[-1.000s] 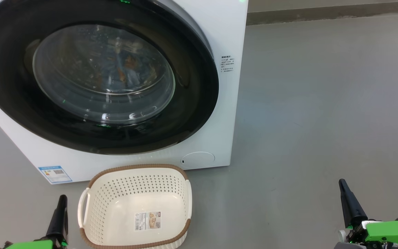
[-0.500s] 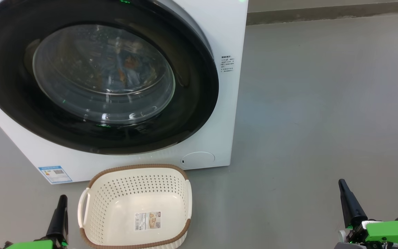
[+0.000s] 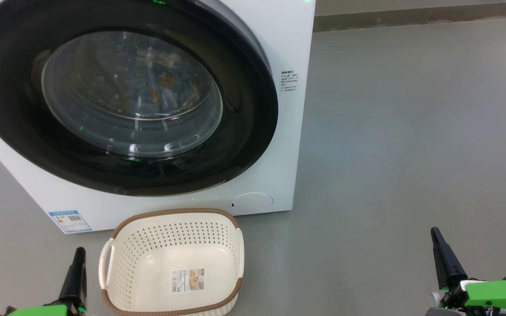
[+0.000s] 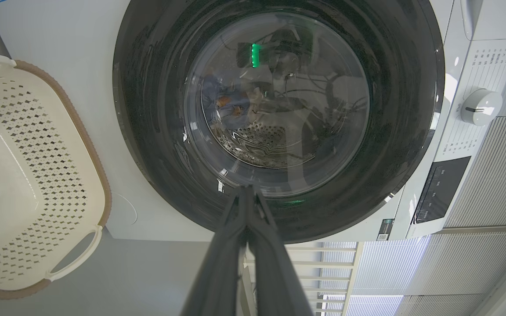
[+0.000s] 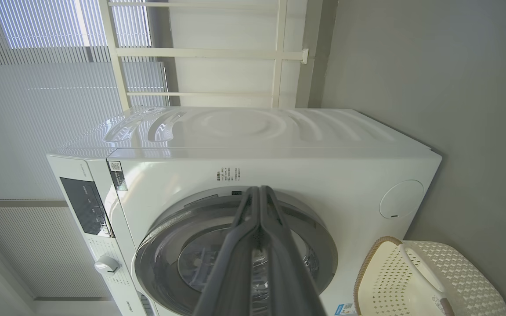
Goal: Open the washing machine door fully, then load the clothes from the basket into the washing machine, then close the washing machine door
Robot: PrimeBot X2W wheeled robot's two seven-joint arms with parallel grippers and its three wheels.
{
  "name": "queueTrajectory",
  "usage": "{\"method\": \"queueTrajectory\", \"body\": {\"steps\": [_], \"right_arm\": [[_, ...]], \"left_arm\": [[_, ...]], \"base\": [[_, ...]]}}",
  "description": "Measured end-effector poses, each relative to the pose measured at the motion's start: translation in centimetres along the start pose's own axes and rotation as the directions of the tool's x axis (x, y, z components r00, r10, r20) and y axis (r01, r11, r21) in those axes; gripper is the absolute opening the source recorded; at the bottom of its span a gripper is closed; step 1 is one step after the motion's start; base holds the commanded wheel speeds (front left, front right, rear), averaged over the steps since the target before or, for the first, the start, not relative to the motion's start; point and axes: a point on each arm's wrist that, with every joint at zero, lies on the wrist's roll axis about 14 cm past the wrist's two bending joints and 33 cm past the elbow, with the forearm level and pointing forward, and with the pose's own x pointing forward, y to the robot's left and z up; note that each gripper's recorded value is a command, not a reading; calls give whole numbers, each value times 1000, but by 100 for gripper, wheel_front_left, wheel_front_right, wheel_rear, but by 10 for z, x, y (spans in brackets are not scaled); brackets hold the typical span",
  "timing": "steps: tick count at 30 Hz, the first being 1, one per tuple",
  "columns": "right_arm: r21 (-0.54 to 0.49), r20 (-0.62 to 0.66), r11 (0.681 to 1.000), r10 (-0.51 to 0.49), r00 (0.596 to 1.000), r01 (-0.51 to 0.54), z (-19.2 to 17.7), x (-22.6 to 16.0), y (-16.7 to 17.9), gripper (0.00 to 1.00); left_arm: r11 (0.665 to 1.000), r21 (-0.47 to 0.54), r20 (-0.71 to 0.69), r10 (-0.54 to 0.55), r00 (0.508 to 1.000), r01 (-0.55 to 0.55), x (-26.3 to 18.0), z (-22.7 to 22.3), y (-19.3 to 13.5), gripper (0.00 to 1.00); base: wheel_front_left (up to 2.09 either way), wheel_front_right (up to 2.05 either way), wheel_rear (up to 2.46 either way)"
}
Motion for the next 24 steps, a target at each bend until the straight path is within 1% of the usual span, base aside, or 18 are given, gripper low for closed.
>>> {"method": "queueTrajectory", "body": {"steps": [24], "right_arm": [[3, 3, 1000, 0, 1000, 0, 1, 0, 0, 0]], "left_arm": [[1000, 0, 0, 0, 1000, 0, 0, 0, 0, 0]], "base": [[0, 0, 0]]}}
